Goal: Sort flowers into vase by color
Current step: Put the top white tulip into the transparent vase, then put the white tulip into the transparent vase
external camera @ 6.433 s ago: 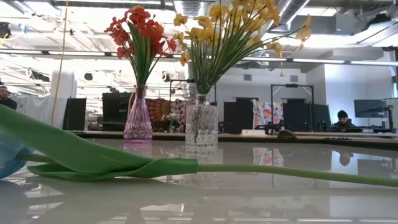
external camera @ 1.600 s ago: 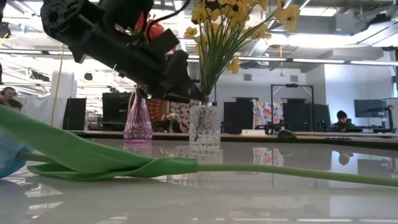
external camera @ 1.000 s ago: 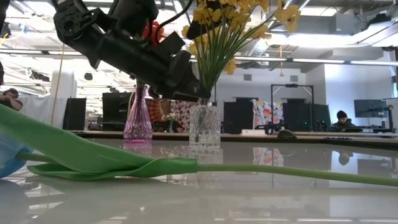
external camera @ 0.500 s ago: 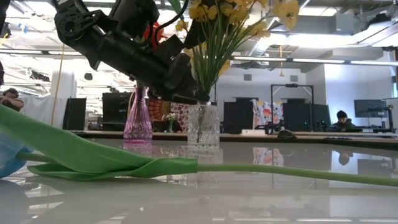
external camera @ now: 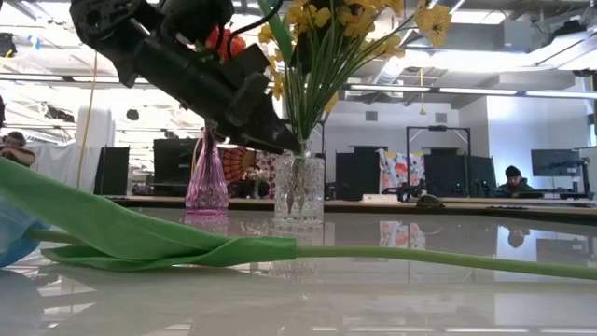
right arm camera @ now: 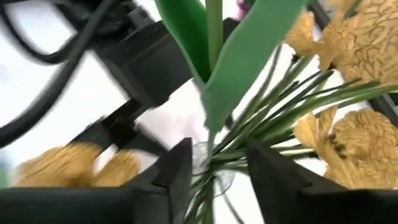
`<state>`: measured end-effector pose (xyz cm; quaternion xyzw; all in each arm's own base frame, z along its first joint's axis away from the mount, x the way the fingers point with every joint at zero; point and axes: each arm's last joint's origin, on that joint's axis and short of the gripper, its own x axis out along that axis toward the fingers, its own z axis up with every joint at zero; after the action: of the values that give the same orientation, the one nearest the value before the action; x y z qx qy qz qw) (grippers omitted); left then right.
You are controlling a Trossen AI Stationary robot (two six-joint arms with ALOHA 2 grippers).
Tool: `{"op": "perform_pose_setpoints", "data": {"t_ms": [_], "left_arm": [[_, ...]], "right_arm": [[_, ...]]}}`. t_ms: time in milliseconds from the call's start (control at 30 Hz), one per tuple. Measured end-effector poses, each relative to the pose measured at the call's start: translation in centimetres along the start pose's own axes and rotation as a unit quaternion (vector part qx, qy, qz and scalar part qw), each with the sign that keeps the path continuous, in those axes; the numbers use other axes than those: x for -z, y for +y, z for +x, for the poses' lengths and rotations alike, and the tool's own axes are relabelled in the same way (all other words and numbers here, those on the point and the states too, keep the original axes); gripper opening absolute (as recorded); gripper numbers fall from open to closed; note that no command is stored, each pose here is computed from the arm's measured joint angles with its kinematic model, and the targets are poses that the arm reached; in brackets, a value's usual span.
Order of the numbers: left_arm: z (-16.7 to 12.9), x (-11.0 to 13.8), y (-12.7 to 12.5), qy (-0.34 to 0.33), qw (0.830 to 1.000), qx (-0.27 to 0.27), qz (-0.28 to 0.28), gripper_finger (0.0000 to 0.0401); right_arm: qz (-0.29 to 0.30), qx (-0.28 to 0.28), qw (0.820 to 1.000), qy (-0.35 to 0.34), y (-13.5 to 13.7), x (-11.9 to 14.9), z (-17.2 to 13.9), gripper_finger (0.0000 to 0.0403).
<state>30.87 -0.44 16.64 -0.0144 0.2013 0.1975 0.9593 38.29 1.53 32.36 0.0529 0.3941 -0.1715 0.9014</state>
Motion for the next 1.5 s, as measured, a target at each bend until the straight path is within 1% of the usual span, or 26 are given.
{"op": "perform_pose_setpoints", "data": {"t_ms": [100, 200, 267, 400, 467, 567, 667, 800, 967, 1033, 1100, 1200, 1333, 1500], "left_arm": [[-0.8, -0.4, 0.1, 0.008, 1.0, 0.002, 0.005, 0.0293], [-2.0, -1.1, 0.1, 0.012, 1.0, 0.014, 0.013, 0.0293], [-3.0, -1.6, 0.0, 0.014, 0.999, 0.022, 0.02, 0.0293], [-5.3, -2.3, -0.2, 0.024, 0.999, 0.04, 0.027, 0.0293], [-6.4, -2.5, -0.4, 0.031, 0.998, 0.053, 0.031, 0.0293], [-7.9, -2.6, -0.7, 0.045, 0.996, 0.069, 0.032, 0.0293], [-9.2, -2.4, -0.9, 0.064, 0.993, 0.084, 0.045, 0.0293], [-10.4, -1.8, -1.2, 0.098, 0.986, 0.116, 0.071, 0.0293], [-11.7, -0.8, -1.9, 0.153, 0.964, 0.188, 0.111, 0.0293], [-12.2, -0.2, -2.2, 0.177, 0.953, 0.214, 0.124, 0.0293], [-12.5, 0.1, -2.5, 0.188, 0.945, 0.232, 0.132, 0.0293], [-12.8, 0.6, -2.9, 0.191, 0.94, 0.244, 0.143, 0.0293], [-13.0, 0.6, -3.1, 0.186, 0.938, 0.25, 0.149, 0.0293], [-13.0, 0.7, -3.2, 0.2, 0.939, 0.256, 0.118, 0.0293]], "right_arm": [[0.002, -0.03, 1.0, 0.0, -0.2, -0.7, -1.8, 0.0214], [0.007, -0.061, 0.998, -0.014, -0.5, -1.7, -4.2, 0.0244], [0.008, -0.089, 0.996, -0.016, -0.6, -2.3, -5.8, 0.0254], [0.001, -0.158, 0.987, -0.028, 0.1, -3.3, -8.8, 0.0257], [-0.01, -0.211, 0.977, -0.034, 1.1, -3.6, -10.3, 0.0257], [-0.028, -0.286, 0.957, -0.038, 3.4, -3.3, -12.2, 0.0257], [-0.025, -0.323, 0.946, -0.019, 6.2, -2.1, -13.5, 0.0257], [-0.026, -0.356, 0.934, 0.018, 10.4, 0.2, -14.5, 0.0257], [-0.04, -0.326, 0.943, 0.053, 15.9, 3.7, -13.4, 0.0258], [-0.039, -0.31, 0.947, 0.075, 17.9, 5.0, -12.1, 0.0258], [-0.043, -0.287, 0.952, 0.095, 19.4, 6.2, -10.3, 0.0257], [-0.036, -0.248, 0.961, 0.121, 21.0, 7.6, -6.8, 0.0256], [-0.02, -0.207, 0.965, 0.158, 22.3, 9.1, -1.8, 0.0254], [-0.03, -0.168, 0.97, 0.174, 23.0, 10.7, 2.5, 0.0254]]}}
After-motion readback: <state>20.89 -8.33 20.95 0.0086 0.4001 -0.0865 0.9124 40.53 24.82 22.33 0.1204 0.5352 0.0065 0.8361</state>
